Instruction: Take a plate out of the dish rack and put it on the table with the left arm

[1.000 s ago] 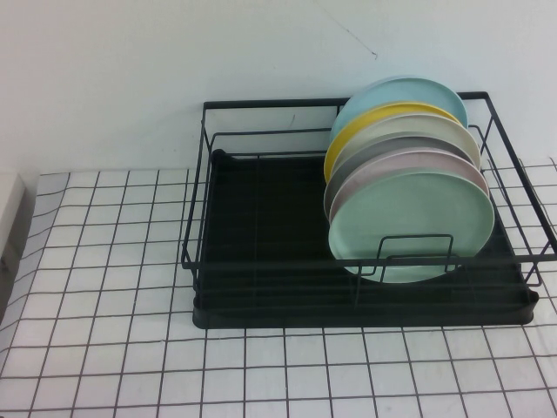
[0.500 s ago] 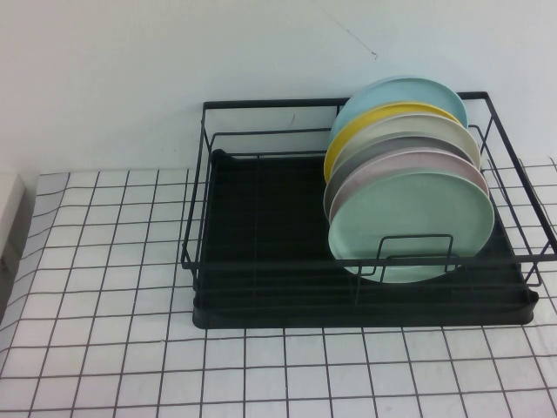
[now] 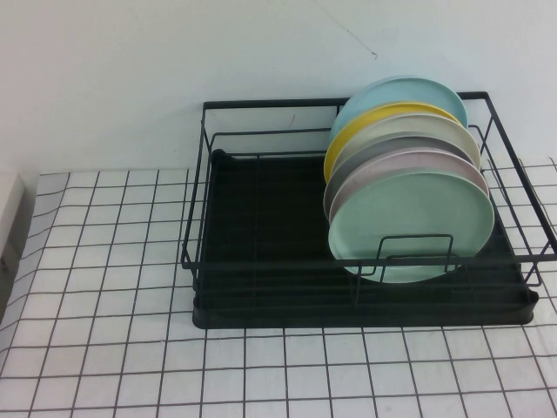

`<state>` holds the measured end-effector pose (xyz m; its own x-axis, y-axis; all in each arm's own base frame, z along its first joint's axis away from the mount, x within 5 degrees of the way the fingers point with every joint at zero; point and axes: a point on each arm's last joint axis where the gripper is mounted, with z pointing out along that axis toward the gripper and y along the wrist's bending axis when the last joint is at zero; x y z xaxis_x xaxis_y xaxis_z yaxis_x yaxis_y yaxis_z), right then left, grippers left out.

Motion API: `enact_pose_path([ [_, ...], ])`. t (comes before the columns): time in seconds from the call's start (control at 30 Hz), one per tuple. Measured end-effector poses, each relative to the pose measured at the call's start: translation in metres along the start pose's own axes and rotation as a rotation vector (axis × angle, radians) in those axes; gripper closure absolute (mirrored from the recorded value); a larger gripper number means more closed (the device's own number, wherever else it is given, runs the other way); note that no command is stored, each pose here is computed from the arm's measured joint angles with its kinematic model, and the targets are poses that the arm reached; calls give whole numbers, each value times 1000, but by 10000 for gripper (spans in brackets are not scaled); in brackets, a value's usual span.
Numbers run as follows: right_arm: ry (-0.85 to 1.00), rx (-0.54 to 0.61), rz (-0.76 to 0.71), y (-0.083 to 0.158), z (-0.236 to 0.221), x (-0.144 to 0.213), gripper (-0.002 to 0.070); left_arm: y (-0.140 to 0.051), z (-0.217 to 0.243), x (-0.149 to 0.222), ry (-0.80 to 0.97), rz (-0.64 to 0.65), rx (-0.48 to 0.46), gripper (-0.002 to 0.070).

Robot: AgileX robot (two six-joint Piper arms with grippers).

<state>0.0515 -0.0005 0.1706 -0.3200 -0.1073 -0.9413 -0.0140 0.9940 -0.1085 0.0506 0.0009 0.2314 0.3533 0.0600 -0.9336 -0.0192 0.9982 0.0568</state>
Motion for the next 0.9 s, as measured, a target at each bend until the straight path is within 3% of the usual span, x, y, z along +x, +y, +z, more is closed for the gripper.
enact_pose_path([
  [0.23,0,0,0,0,0,0,679,3,-1,-16,-174,8,-30,678],
  [0.53,0,0,0,0,0,0,679,3,-2,-17,-192,-20,-33,678],
  [0.7,0,0,0,0,0,0,679,0,3,-13,37,-104,11,678],
  [0.9,0,0,0,0,0,0,679,-2,10,-59,325,-112,66,678],
])
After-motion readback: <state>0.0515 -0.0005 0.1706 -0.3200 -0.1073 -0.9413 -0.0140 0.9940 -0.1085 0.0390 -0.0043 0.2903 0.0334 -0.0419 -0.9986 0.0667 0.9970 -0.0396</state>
